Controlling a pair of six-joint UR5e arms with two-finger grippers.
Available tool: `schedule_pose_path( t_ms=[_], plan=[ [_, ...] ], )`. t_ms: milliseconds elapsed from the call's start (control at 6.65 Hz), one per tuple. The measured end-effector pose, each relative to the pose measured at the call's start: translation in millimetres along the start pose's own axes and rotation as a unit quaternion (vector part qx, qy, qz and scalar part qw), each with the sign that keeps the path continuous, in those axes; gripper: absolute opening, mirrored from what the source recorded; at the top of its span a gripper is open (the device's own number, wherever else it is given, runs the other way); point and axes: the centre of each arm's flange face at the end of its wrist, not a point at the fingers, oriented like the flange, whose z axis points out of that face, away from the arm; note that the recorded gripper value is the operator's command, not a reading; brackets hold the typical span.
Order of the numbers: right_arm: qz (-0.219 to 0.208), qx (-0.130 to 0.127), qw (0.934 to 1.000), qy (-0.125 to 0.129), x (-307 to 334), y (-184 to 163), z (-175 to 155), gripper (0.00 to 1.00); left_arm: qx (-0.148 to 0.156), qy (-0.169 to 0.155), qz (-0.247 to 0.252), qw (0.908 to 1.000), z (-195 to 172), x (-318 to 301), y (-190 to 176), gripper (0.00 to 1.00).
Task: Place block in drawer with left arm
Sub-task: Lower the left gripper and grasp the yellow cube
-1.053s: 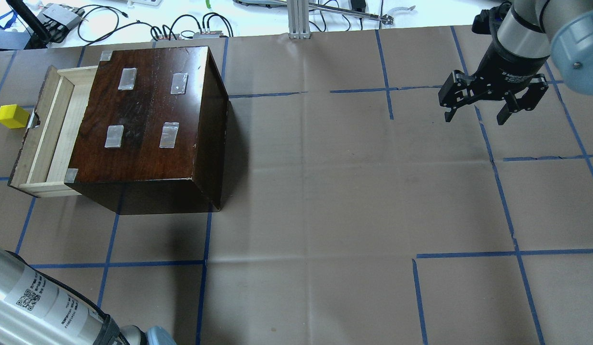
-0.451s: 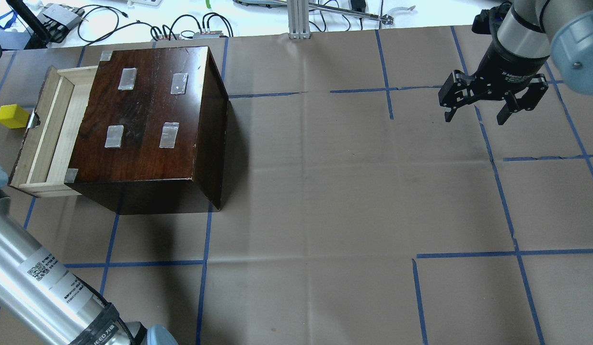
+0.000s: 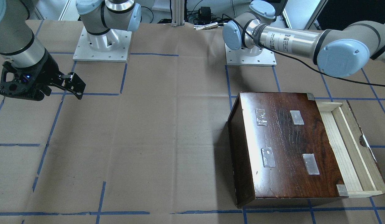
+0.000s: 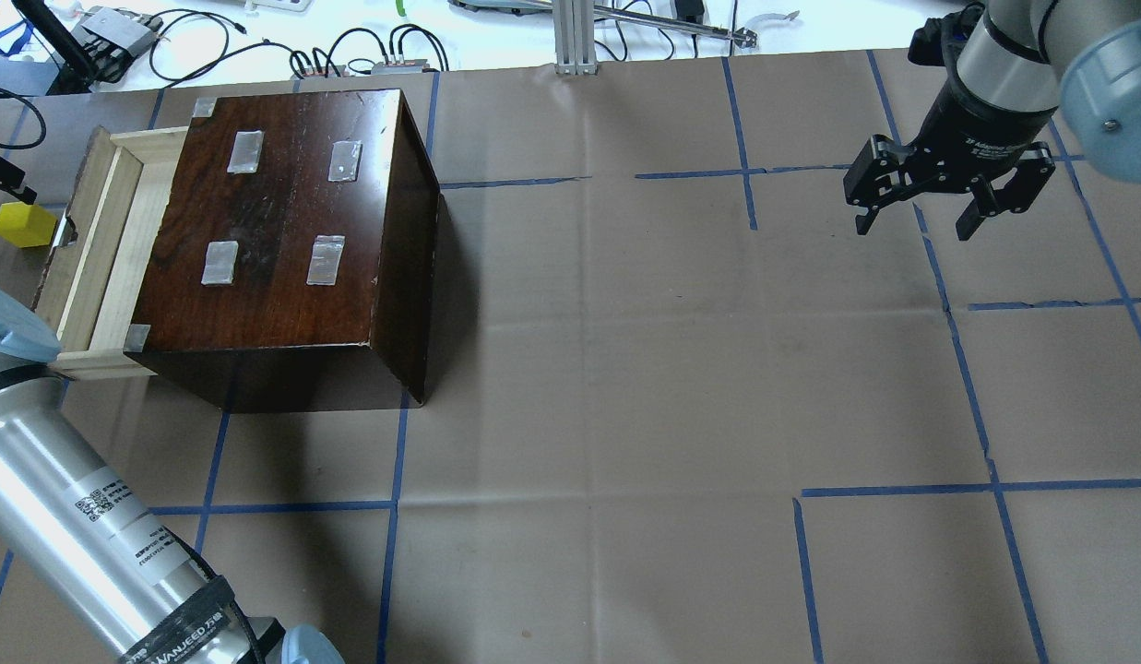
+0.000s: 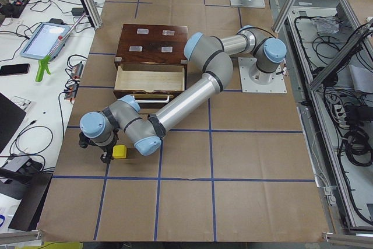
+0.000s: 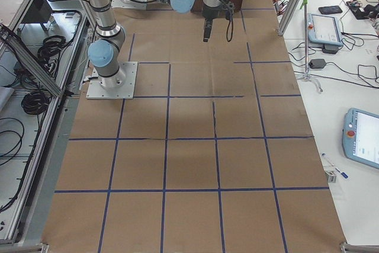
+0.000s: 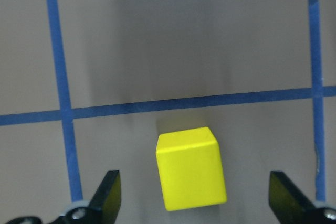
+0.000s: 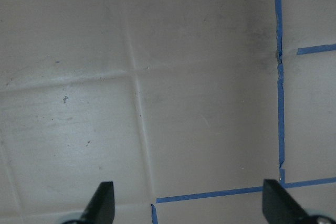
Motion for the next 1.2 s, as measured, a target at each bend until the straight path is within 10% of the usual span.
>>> schedule_pose_path(
  t_ms=[451, 1203],
  plan=[
    [0.000, 0.000, 1.0000, 0.000, 0, 0, 0, 1.00, -0.015, 0.013, -0.001, 0.9998, 36, -2, 0, 0.33],
    [0.000, 0.000, 1.0000, 0.000, 0, 0, 0, 1.00, -0.043, 0.014, -0.011, 0.9989, -51, 2, 25, 0.27]
  ],
)
